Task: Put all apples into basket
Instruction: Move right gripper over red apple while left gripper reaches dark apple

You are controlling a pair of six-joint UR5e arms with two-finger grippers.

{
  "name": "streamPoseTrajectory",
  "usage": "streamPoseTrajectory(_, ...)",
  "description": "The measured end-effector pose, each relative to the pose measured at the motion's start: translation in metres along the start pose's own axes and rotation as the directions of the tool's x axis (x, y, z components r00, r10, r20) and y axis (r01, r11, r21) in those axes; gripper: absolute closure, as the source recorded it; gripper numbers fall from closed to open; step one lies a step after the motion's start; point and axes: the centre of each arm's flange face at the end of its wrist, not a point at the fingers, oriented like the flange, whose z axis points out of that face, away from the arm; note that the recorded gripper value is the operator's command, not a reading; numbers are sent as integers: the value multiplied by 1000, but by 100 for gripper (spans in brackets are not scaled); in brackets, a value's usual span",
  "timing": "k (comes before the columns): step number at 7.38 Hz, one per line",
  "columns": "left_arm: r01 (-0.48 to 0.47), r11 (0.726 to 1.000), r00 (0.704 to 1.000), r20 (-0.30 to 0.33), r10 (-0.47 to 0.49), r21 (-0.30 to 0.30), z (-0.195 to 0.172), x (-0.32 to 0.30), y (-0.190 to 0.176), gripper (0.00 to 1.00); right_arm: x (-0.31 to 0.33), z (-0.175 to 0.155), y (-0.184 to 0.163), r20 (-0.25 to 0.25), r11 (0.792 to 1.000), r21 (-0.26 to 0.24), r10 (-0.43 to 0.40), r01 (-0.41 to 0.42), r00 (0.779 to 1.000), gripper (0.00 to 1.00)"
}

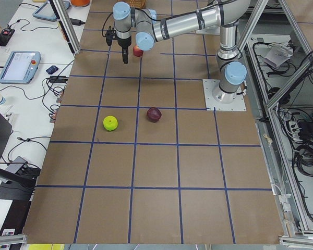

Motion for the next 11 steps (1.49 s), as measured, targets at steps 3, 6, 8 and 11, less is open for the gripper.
streamPoseTrajectory(3, -163, 980, 986, 18, 166, -113, 13, -156, 49, 0, -86, 41, -45, 37, 994, 91, 59, -62, 998, 0)
streamPoseTrajectory(6, -295, 949, 954, -81, 287, -113, 42, -245, 95, 0, -181, 97, -74, 64, 983, 97, 150, -156, 987, 0)
streamPoseTrajectory(8, -371, 922, 926, -112, 360, -107, 59, -257, 102, 0, -220, 132, -81, 64, 975, 84, 202, -207, 977, 0)
streamPoseTrajectory(11, -380, 920, 923, -95, 372, -95, 109, -253, 119, 0, -247, 182, -89, 55, 974, 75, 209, -212, 976, 0)
